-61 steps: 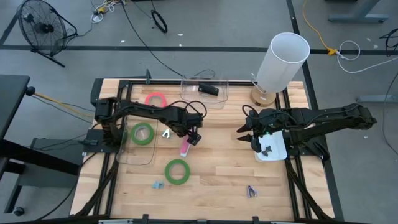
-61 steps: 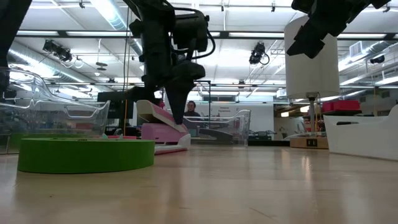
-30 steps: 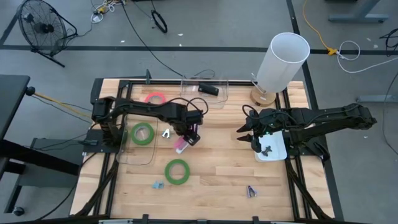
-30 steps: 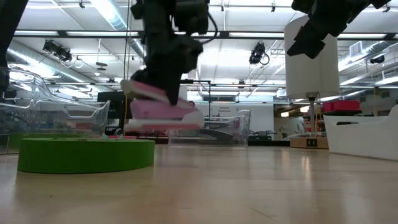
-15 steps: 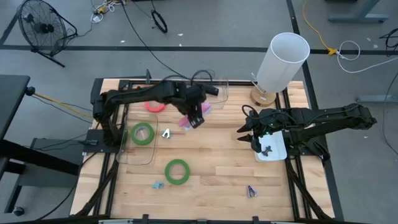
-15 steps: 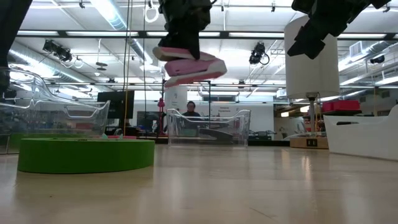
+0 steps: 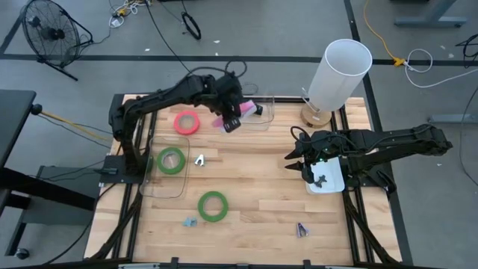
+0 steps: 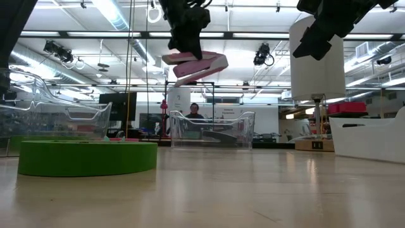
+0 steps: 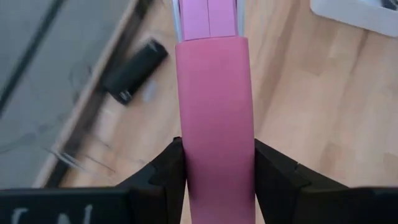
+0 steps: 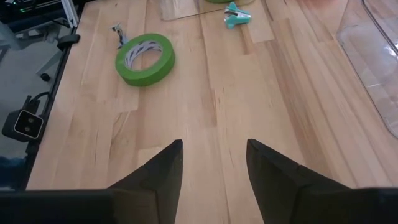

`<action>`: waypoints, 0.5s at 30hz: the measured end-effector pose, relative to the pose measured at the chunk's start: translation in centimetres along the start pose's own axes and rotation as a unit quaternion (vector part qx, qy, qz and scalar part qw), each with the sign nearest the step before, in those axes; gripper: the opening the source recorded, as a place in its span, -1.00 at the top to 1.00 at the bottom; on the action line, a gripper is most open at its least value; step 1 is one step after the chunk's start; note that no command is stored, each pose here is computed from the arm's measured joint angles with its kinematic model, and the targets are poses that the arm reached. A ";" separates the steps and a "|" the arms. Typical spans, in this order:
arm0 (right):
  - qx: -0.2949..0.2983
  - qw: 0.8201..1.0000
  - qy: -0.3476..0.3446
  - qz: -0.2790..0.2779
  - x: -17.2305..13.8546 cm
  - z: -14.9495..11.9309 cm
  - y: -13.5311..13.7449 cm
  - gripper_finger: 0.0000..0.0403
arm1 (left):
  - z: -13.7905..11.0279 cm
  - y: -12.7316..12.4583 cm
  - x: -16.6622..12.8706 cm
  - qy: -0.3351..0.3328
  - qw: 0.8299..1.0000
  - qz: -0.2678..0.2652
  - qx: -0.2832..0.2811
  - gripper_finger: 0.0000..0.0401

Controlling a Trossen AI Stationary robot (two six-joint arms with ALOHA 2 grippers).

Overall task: Pick and place Stapler, Stapler remover, tape
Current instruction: Put the pink stapler into the top transparent bin

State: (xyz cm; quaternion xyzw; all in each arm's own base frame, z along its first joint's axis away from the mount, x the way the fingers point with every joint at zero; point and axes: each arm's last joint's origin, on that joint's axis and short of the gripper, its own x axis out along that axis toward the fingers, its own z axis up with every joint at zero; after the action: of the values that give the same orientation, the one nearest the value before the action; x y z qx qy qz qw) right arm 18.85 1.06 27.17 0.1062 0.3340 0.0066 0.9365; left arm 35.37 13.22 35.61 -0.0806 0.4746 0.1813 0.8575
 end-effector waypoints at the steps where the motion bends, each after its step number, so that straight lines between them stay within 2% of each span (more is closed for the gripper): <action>1: 0.000 1.000 0.000 0.000 0.0 0.0 0.0 0.13 | 0.2 0.4 0.1 -0.011 1.000 0.002 0.003 0.24; 3: 0.000 1.000 0.000 0.000 0.0 0.0 0.0 0.13 | 0.8 1.0 0.2 -0.036 0.999 0.004 0.026 0.24; 7: 0.000 1.000 0.000 0.000 0.0 0.0 0.0 0.13 | 1.4 2.0 0.1 -0.069 0.992 0.009 0.106 0.24; 10: 0.000 1.000 0.000 0.000 0.0 0.0 0.0 0.13 | 1.5 2.7 0.1 -0.074 0.986 0.015 0.151 0.24; 15: 0.000 1.000 0.000 0.000 0.0 0.0 0.0 0.13 | 1.5 3.8 0.6 -0.071 0.985 0.007 0.159 0.24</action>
State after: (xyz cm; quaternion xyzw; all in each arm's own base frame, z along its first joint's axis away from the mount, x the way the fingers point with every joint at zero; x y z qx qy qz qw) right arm 18.85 1.05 27.17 0.1061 0.3338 0.0065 0.9366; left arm 35.34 17.32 35.99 0.0732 0.4359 0.1147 0.8897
